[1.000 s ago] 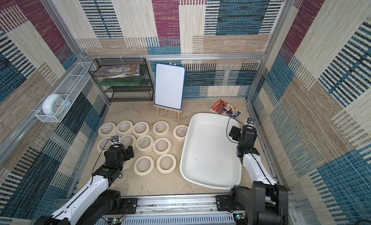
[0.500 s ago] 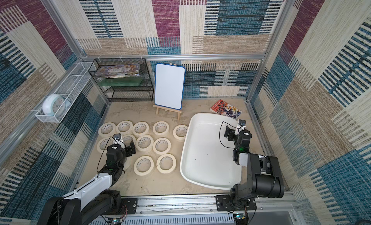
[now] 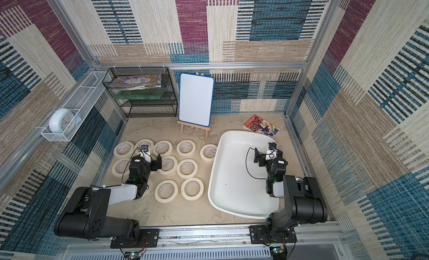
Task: Take out the art tape in the storage box
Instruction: Reset both arms
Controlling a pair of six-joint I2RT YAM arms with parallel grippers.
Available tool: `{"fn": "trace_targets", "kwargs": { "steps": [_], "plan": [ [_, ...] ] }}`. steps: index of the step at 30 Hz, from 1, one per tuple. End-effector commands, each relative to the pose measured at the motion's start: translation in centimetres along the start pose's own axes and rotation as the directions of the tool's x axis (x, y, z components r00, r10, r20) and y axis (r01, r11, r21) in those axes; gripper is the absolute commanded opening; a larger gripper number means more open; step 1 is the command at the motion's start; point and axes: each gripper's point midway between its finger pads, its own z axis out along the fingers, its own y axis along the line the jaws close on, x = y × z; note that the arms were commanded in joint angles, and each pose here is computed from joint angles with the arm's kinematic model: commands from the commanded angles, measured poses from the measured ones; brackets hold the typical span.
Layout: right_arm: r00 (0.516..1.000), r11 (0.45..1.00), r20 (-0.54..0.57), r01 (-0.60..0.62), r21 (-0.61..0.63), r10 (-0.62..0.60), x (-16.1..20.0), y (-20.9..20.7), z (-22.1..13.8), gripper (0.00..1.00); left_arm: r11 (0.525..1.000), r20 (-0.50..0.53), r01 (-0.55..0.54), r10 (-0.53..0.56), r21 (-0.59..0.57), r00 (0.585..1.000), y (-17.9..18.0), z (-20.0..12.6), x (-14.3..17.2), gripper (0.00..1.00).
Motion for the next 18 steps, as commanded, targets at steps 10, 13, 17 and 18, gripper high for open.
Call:
{"fn": "trace_targets", "kwargs": {
  "steps": [10,13,17,18],
  "plan": [
    [1.0,1.0,-0.023,-0.014,-0.005,0.013,0.38,0.11,0.3,0.99,0.996,-0.04,0.062,-0.06,0.071,0.997,0.12,1.7,0.08,0.99],
    [1.0,1.0,-0.025,-0.014,-0.005,0.014,0.42,0.12,0.3,0.99,0.995,-0.042,0.072,-0.069,0.073,0.997,0.32,1.84,0.02,0.99],
    [1.0,1.0,-0.025,-0.013,-0.004,0.012,0.42,0.1,0.31,0.99,0.995,-0.028,0.073,-0.071,0.072,0.997,0.37,1.93,-0.15,0.99],
    [1.0,1.0,-0.025,-0.012,-0.004,0.012,0.43,0.12,0.31,0.99,0.994,-0.039,0.074,-0.072,0.074,0.997,0.33,1.88,0.03,0.99]
  ]
}}
